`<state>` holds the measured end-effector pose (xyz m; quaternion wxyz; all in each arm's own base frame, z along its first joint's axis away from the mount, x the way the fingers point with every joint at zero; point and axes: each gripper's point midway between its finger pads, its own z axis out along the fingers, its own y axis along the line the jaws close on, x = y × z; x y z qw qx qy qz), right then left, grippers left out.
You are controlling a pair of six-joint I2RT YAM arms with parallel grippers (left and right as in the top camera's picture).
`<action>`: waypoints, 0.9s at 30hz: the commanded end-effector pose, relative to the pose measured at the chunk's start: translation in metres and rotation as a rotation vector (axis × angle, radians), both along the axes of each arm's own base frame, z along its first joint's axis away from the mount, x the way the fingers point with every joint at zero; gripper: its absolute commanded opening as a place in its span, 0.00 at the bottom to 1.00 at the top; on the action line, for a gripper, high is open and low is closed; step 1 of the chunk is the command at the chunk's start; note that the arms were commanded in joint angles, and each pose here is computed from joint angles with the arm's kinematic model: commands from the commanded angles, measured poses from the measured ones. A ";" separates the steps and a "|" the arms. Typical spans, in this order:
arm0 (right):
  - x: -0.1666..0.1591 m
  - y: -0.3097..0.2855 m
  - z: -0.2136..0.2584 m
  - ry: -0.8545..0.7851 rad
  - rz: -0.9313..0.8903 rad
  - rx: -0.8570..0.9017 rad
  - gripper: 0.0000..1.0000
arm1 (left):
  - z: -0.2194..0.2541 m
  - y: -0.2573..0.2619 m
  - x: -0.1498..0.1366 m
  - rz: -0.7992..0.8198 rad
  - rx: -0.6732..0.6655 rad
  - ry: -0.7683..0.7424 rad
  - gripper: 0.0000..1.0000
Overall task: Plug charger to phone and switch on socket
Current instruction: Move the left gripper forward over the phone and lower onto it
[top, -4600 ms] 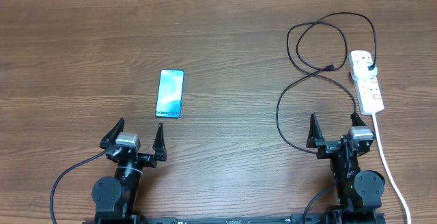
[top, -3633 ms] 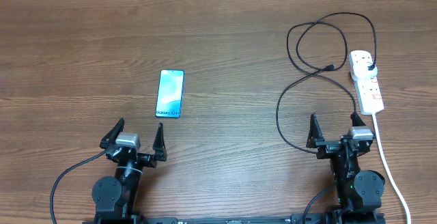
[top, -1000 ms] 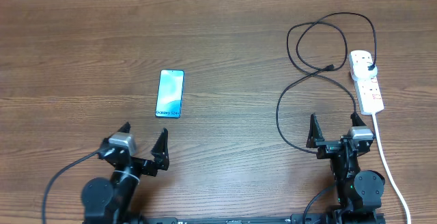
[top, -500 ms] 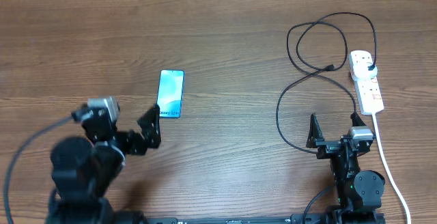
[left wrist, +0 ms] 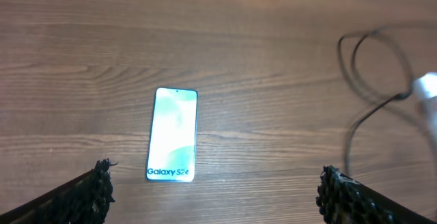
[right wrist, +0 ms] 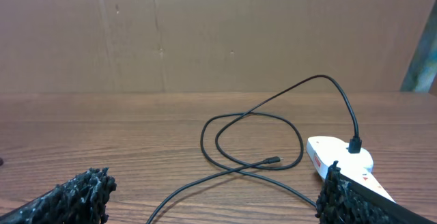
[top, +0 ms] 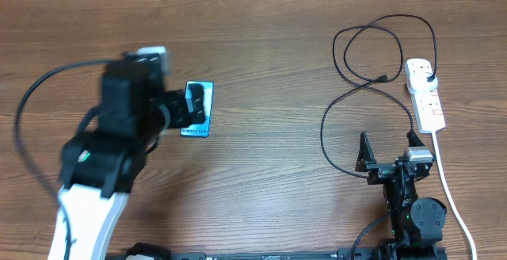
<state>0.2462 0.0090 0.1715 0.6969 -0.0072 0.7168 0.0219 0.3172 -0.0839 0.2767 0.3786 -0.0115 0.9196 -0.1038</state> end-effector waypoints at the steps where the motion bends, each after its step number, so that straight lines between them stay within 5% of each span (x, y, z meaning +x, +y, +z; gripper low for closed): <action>1: 0.000 -0.002 -0.002 -0.003 -0.006 -0.001 1.00 | -0.014 -0.003 0.019 -0.019 0.129 0.015 1.00; 17: 0.000 -0.002 -0.002 -0.003 -0.006 -0.001 1.00 | -0.157 -0.013 0.050 -0.041 0.246 0.408 1.00; 27: 0.000 -0.002 -0.002 -0.003 -0.006 -0.001 1.00 | -0.209 -0.002 0.058 -0.079 0.301 0.515 1.00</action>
